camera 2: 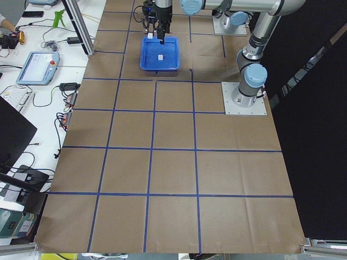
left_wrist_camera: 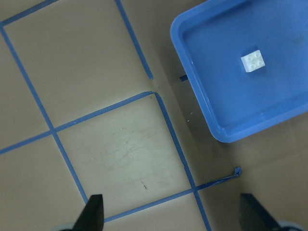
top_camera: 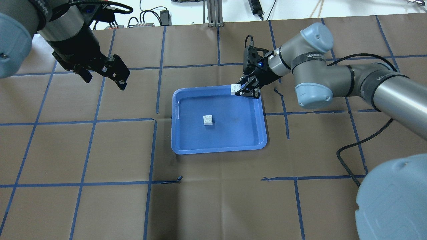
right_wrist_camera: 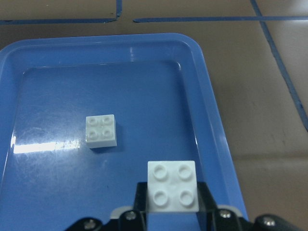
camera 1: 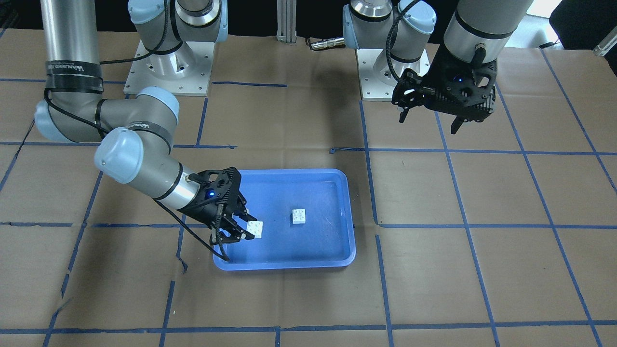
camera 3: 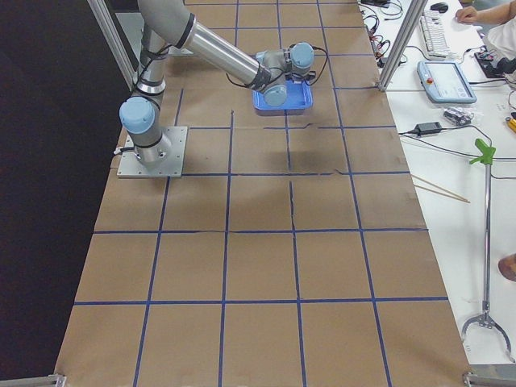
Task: Assemble white blocks and place on blue tray
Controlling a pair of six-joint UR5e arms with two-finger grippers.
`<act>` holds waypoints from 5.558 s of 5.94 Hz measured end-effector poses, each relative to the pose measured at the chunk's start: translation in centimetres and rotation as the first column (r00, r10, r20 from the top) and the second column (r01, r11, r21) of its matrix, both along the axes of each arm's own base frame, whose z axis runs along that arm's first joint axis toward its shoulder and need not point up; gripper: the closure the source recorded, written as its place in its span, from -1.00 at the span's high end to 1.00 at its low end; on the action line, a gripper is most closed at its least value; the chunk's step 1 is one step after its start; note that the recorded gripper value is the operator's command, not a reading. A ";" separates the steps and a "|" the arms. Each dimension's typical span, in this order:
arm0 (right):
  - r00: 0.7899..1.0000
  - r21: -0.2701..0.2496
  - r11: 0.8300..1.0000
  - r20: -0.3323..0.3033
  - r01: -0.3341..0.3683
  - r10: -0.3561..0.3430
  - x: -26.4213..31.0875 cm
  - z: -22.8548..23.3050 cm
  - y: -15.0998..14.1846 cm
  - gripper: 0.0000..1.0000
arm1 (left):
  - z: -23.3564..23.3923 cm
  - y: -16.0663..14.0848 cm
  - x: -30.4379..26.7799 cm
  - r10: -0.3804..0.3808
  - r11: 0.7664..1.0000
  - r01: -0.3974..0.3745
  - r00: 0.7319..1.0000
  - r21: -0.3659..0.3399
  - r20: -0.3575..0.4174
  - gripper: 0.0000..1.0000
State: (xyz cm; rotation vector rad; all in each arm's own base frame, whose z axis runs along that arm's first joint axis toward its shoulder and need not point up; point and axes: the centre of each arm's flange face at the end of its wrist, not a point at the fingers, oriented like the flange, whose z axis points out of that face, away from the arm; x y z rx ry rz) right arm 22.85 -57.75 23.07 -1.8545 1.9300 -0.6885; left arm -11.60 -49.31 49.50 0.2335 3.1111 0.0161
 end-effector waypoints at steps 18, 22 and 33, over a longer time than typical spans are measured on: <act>0.999 0.052 0.999 0.048 -0.007 0.005 3.7 -8.2 5.1 -0.25 | 1.2 -0.4 0.2 0.173 0.984 -0.174 0.985 -0.033 -0.008 0.99; 0.999 0.056 0.998 0.050 -0.008 0.005 3.8 -8.3 5.2 -0.16 | 1.2 -0.4 0.2 0.174 0.984 -0.174 0.985 -0.034 -0.008 0.99; 0.992 0.085 0.989 -0.016 0.125 -0.124 0.3 0.3 2.0 0.99 | 1.4 -0.4 0.3 0.174 0.984 -0.174 0.985 -0.037 -0.009 0.99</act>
